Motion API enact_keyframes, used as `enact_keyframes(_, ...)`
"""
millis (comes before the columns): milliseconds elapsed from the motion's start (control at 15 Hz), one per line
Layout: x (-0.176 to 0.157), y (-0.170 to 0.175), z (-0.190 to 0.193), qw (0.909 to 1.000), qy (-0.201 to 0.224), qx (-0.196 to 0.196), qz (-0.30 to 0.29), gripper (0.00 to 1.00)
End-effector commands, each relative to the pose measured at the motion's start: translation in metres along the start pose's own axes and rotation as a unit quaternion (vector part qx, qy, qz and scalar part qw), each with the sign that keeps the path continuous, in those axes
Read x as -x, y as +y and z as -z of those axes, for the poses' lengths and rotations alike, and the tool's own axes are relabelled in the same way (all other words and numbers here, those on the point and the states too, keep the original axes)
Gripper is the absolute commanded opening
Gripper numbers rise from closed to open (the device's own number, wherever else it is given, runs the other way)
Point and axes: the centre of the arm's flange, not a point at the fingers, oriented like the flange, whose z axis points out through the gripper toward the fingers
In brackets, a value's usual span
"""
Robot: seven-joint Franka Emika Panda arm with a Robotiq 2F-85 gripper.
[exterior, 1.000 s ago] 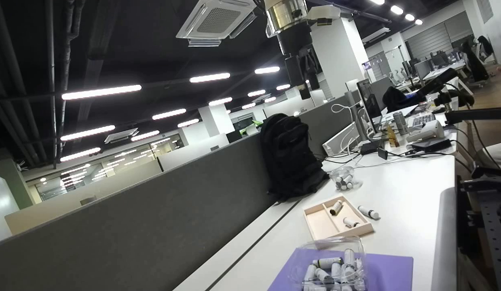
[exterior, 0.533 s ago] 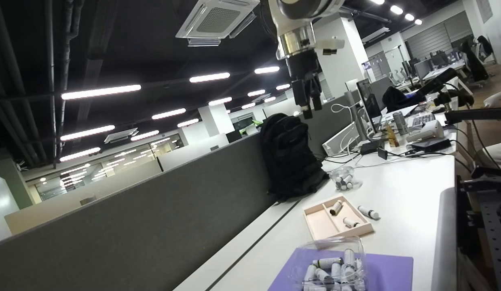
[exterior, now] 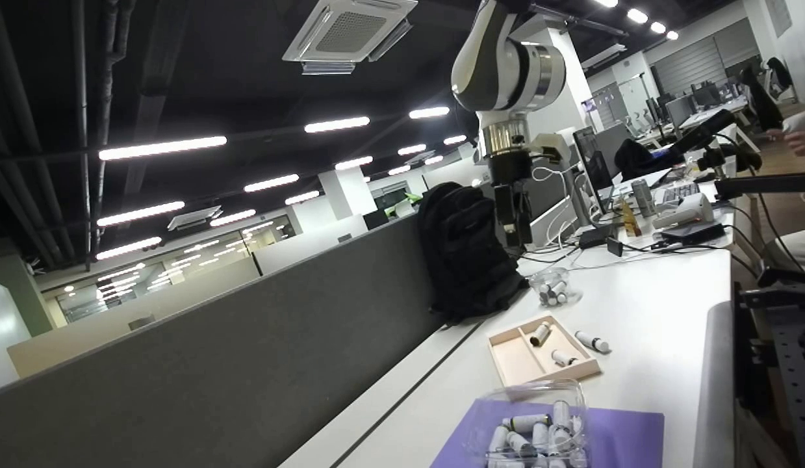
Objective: Take the bottom bottle from the right compartment of the box and place it on the table
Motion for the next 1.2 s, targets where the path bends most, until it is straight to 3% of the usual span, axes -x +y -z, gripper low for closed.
enact_keyframes(0,-0.003,0.002,-0.003,1.0,-0.005,-0.002,-0.001,1.0)
enact_keyframes(200,-0.005,0.0,-0.01,0.9994,-0.014,0.03,-0.013,1.0)
enact_keyframes(600,0.008,0.056,-0.059,0.9906,-0.032,0.082,-0.105,1.0)
enact_keyframes(867,0.023,0.089,-0.107,0.9829,-0.051,0.097,-0.148,1.0)
enact_keyframes(1133,0.023,0.1,-0.153,0.9825,-0.056,0.101,-0.146,1.0)
